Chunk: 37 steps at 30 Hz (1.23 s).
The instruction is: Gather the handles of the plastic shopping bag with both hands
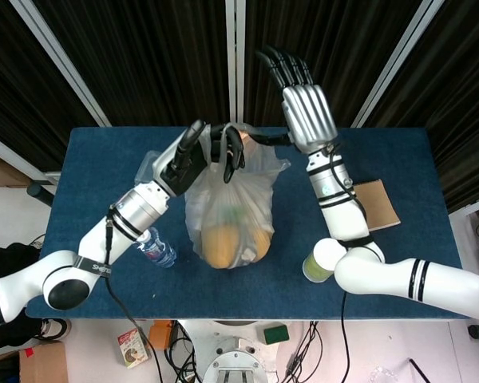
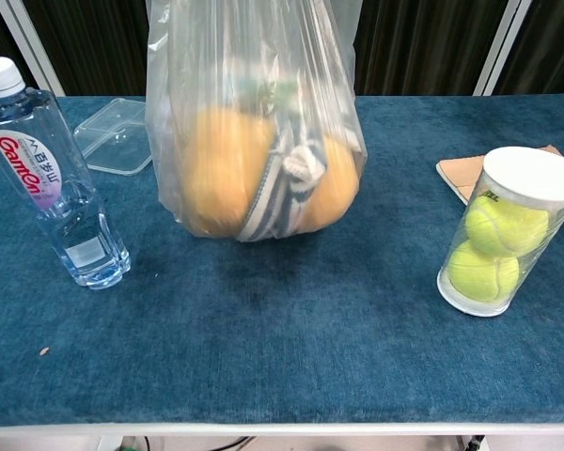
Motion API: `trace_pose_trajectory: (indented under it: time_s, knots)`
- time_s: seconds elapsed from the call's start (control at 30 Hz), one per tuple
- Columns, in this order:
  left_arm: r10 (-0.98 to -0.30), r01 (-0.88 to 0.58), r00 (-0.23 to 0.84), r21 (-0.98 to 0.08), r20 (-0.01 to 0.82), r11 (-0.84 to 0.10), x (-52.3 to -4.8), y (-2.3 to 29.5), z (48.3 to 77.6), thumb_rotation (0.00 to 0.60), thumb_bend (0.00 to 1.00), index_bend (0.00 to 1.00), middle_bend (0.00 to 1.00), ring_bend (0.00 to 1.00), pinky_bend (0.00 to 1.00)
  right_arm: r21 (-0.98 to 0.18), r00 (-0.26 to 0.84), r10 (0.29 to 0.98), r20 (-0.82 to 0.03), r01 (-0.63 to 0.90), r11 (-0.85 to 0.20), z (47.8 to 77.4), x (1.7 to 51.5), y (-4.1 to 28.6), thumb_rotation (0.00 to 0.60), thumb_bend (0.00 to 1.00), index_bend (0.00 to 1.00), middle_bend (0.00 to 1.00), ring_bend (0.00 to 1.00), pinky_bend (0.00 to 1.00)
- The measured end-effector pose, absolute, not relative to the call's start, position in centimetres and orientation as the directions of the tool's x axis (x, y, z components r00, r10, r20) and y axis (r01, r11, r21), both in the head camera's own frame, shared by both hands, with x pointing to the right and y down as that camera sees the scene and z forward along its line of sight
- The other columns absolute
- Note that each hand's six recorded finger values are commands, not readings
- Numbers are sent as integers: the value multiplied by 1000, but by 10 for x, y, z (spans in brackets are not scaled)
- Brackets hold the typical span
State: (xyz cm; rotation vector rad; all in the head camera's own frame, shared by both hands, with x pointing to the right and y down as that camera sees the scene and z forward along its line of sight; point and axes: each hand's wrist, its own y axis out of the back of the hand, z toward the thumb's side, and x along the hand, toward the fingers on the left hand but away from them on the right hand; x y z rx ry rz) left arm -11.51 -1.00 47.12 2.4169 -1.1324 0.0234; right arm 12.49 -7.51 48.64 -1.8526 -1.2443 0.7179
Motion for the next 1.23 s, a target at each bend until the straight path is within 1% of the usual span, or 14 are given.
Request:
trace_pose_trajectory:
  time_s: [0.07, 0.2, 0.4, 0.5, 0.6, 0.7, 0.8, 0.9, 1.03, 1.13, 1.23]
  knots:
    - [-732, -739, 648, 404, 211, -539, -117, -12, 471, 118, 149, 384, 488, 409, 599, -834, 373, 927, -36, 499, -233, 487, 127, -73, 600, 0, 0, 0, 0, 0]
    - [-743, -751, 633, 405, 217, -521, -119, -16, 472, 120, 149, 358, 434, 369, 557, -815, 399, 916, -46, 516, -265, 487, 130, -67, 600, 0, 0, 0, 0, 0]
    - [-757, -764, 615, 405, 220, -503, -120, -20, 474, 120, 150, 357, 426, 363, 553, -789, 435, 899, -50, 534, -302, 482, 138, -54, 600, 0, 0, 0, 0, 0]
    - [-762, -767, 611, 399, 216, -502, -121, -21, 473, 119, 149, 357, 426, 363, 549, -761, 441, 897, -25, 573, -303, 472, 146, -46, 600, 0, 0, 0, 0, 0]
    - [-765, -771, 608, 389, 211, -505, -121, -24, 470, 110, 149, 357, 420, 359, 538, -746, 437, 899, 18, 604, -279, 460, 164, -36, 600, 0, 0, 0, 0, 0]
    - [-770, -775, 605, 373, 204, -510, -121, -28, 464, 59, 149, 346, 411, 351, 528, -750, 421, 906, 52, 615, -243, 453, 195, -20, 600, 0, 0, 0, 0, 0]
    - [-771, -776, 608, 348, 193, -525, -120, -34, 454, 50, 150, 317, 393, 333, 513, -779, 407, 911, 72, 593, -203, 453, 233, 2, 600, 6, 0, 0, 0, 0]
    - [-774, -776, 611, 320, 166, -544, -116, -39, 438, 46, 150, 309, 385, 328, 504, -831, 389, 917, 88, 537, -148, 458, 276, 33, 600, 31, 0, 0, 0, 0]
    - [-775, -775, 617, 277, 138, -568, -114, -43, 419, 49, 149, 291, 366, 313, 496, -911, 338, 937, 85, 407, -64, 473, 344, 89, 600, 43, 0, 0, 0, 0]
    - [-779, -780, 613, 255, 130, -571, -114, -46, 410, 50, 149, 287, 359, 306, 482, -945, 297, 951, 84, 326, -18, 487, 381, 127, 600, 45, 0, 0, 0, 0]
    - [-783, -786, 608, 240, 131, -570, -113, -47, 406, 47, 149, 284, 352, 300, 467, -963, 260, 964, 62, 271, -12, 504, 408, 163, 600, 46, 0, 0, 0, 0]
